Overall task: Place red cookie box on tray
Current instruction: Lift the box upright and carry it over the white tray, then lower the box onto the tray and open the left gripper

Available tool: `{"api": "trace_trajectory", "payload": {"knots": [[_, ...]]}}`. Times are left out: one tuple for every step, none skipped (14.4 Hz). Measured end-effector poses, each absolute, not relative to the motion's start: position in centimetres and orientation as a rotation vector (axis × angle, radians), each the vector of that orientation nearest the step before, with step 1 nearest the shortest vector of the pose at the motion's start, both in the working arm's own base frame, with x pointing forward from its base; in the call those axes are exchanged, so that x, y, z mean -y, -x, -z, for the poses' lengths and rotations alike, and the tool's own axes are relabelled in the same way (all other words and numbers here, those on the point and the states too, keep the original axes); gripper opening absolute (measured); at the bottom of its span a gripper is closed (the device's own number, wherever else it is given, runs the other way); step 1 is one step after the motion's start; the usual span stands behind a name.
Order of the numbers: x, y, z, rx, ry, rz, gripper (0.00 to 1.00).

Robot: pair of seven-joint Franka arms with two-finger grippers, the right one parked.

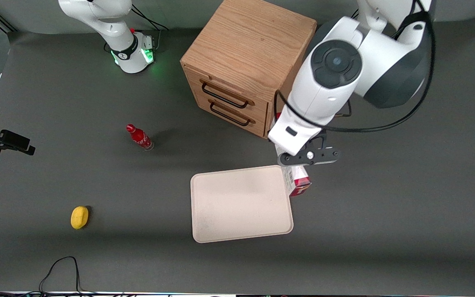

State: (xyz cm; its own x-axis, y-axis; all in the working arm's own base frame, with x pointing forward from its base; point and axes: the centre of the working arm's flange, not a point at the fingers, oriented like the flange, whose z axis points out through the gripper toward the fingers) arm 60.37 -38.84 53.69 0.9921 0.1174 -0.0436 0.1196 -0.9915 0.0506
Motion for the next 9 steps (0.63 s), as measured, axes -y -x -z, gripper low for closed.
{"api": "trace_trajectory", "payload": {"knots": [[39.2,-61.1,-51.8,-0.188,-3.084,0.061,0.03],[39.6,-62.0,-49.6,-0.192,-3.084,0.058,0.03],[40.0,-62.9,-47.1,-0.197,-3.082,0.057,0.03],[40.4,-63.6,-44.7,-0.201,-3.081,0.060,0.03],[40.7,-64.2,-42.2,-0.204,-3.081,0.060,0.03],[41.0,-64.7,-39.8,-0.204,-3.086,0.057,0.03],[41.1,-65.0,-37.6,-0.198,-3.095,0.052,0.03],[41.2,-65.2,-35.5,-0.184,-3.106,0.054,0.03],[41.3,-65.2,-33.6,-0.167,-3.113,0.059,0.03]]}}
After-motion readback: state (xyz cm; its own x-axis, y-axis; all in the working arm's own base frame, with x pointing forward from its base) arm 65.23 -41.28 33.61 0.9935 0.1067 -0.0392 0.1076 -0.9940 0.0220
